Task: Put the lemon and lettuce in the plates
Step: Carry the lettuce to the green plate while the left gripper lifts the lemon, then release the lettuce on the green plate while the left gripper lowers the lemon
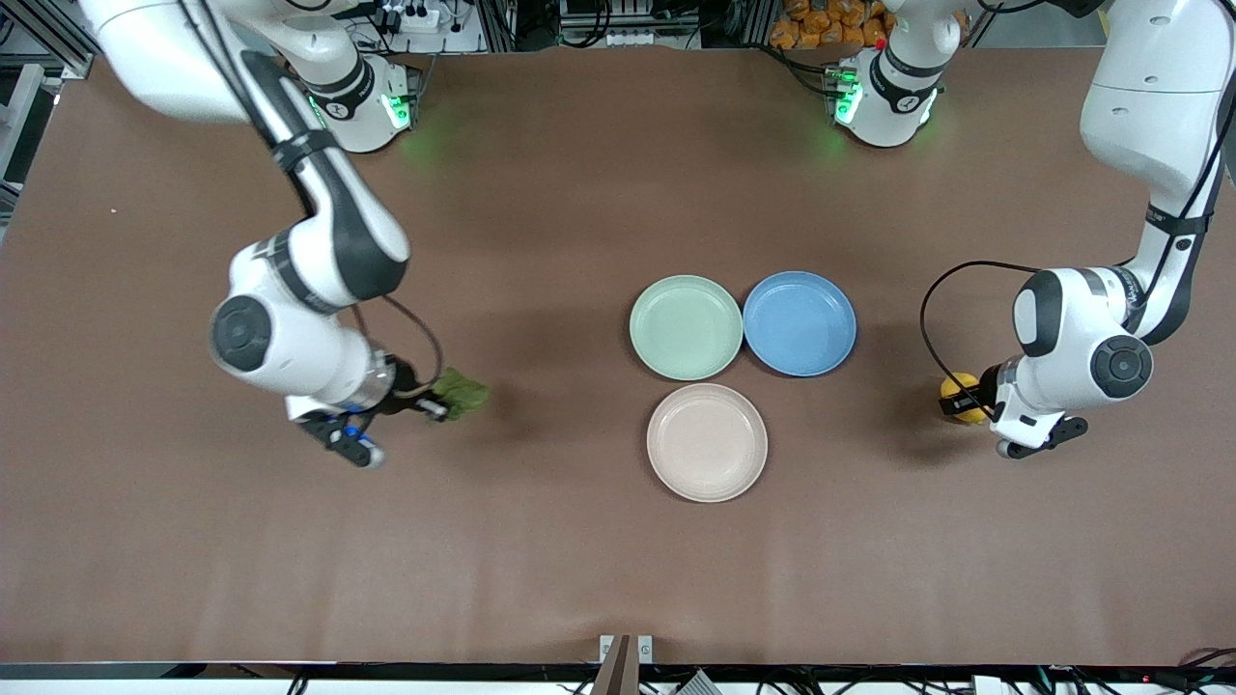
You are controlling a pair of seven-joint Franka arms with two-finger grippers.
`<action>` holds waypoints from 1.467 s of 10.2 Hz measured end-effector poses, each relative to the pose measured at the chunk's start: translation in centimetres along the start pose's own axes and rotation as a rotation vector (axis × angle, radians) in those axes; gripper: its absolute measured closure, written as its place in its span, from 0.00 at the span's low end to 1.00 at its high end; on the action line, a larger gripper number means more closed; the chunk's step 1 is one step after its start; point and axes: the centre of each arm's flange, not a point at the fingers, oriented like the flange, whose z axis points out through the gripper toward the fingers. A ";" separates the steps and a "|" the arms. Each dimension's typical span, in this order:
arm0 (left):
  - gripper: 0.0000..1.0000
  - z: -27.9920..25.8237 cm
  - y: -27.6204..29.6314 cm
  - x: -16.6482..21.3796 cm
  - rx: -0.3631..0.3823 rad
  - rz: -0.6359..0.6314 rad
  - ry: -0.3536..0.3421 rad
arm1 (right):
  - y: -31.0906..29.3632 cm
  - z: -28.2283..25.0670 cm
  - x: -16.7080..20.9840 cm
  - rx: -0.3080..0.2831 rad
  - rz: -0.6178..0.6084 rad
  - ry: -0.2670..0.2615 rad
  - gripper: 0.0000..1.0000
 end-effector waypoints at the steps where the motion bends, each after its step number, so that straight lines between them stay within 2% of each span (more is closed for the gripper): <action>1: 0.34 -0.1 0.1 0.0 -0.002 0.001 0.004 | -2.5 0.6 -2.8 0.037 0.027 0.000 0.98; 3: 0.34 -1.5 1.7 0.4 -0.022 0.021 0.044 | -7.0 2.8 -9.3 0.099 0.083 0.000 0.98; 6: 0.34 -7.5 8.2 0.2 -0.088 -0.012 0.140 | -11.6 8.3 -19.8 0.161 0.141 -0.021 0.98; 7: 0.34 -8.6 10.5 -0.4 -0.104 -0.014 0.155 | -12.1 10.1 -21.6 0.160 0.151 -0.023 0.98; 11: 0.34 -11.9 19.1 -4.0 -0.178 -0.005 0.180 | -12.0 15.8 -27.1 0.080 0.101 0.011 0.97; 12: 0.34 -11.9 21.0 -5.2 -0.188 0.021 0.174 | -12.0 16.5 -28.0 0.069 0.089 0.011 0.88; 15: 0.34 -11.6 27.4 -9.0 -0.238 0.080 0.137 | -12.5 15.7 -27.2 0.084 0.084 0.033 0.48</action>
